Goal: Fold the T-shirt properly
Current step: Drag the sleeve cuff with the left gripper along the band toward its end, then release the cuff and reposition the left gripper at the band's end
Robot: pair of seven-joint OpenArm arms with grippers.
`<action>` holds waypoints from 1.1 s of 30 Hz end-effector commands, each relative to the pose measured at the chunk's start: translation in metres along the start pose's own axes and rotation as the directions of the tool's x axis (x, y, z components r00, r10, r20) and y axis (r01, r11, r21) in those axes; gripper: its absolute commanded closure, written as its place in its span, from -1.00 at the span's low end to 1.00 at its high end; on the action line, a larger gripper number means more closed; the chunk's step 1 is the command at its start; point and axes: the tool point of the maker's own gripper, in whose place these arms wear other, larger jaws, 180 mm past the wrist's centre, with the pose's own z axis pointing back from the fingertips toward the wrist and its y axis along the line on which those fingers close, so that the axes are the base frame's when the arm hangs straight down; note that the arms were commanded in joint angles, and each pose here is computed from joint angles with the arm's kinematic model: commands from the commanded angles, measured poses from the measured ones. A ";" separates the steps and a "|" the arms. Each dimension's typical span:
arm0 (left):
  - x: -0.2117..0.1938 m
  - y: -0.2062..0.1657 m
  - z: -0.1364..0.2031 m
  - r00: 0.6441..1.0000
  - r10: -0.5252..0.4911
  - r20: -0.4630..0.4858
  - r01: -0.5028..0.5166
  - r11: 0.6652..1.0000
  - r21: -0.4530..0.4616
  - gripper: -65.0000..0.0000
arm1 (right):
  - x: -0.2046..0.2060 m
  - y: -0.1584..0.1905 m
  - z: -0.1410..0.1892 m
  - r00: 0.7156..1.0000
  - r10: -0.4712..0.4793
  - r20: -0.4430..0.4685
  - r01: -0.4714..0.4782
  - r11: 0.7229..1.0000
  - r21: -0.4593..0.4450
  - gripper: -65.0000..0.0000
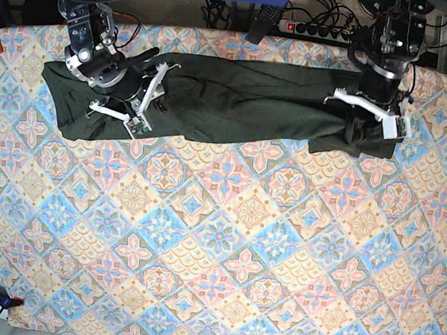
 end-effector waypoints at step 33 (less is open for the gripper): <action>-0.034 0.059 0.001 0.969 -0.070 -0.235 0.110 0.981 0.158 -0.15 | 0.012 -0.004 0.003 0.999 0.011 0.039 -0.010 1.000 -0.007 0.35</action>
